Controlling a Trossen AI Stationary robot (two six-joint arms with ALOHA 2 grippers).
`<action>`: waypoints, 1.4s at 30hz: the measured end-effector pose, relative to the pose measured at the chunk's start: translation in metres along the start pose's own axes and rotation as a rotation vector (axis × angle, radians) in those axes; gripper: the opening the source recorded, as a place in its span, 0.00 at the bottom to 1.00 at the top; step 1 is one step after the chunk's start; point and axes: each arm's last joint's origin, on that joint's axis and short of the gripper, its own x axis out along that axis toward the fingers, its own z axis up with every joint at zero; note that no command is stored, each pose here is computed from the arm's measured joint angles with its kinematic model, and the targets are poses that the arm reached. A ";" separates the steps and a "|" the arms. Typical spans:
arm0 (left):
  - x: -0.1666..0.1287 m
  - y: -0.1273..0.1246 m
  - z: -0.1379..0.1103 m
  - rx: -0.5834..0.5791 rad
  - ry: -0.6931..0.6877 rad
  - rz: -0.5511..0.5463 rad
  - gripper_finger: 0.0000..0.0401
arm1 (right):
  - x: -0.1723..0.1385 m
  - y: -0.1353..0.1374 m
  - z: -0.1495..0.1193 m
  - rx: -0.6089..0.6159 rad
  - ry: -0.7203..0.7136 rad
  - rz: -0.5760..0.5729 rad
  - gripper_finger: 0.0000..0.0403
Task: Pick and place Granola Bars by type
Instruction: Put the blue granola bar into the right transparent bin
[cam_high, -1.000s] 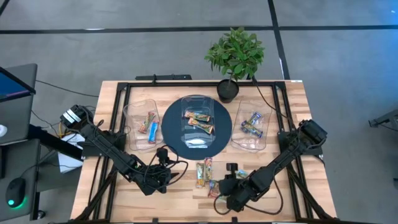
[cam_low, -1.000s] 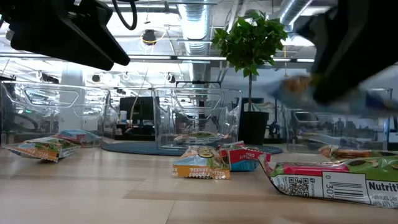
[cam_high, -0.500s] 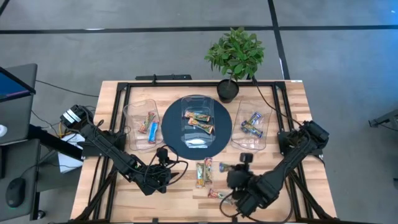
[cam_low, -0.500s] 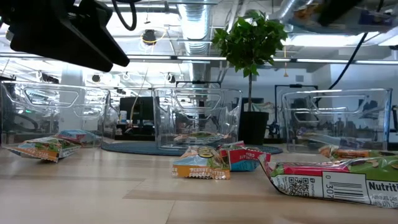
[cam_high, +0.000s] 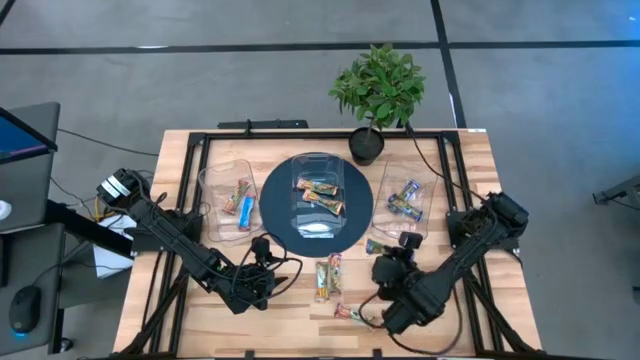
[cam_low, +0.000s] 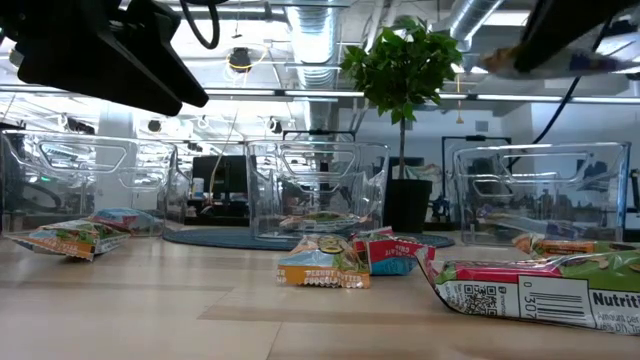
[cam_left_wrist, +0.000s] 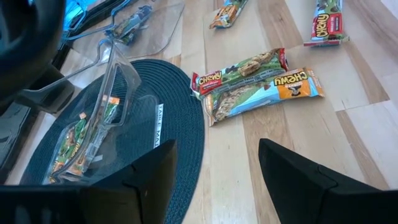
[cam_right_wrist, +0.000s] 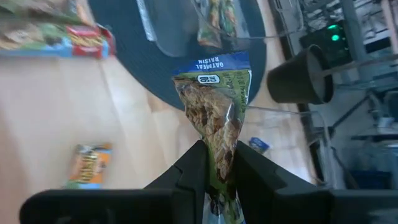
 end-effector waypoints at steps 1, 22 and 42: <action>0.000 0.000 0.000 0.000 0.000 0.000 0.56 | 0.005 -0.001 0.000 -0.014 0.011 -0.012 0.16; 0.000 0.000 0.000 0.007 0.004 0.002 0.56 | 0.056 -0.095 -0.040 0.196 0.108 -0.125 0.16; 0.008 0.010 0.000 -0.023 0.022 0.032 0.56 | 0.132 -0.136 -0.069 0.593 0.259 -0.088 0.16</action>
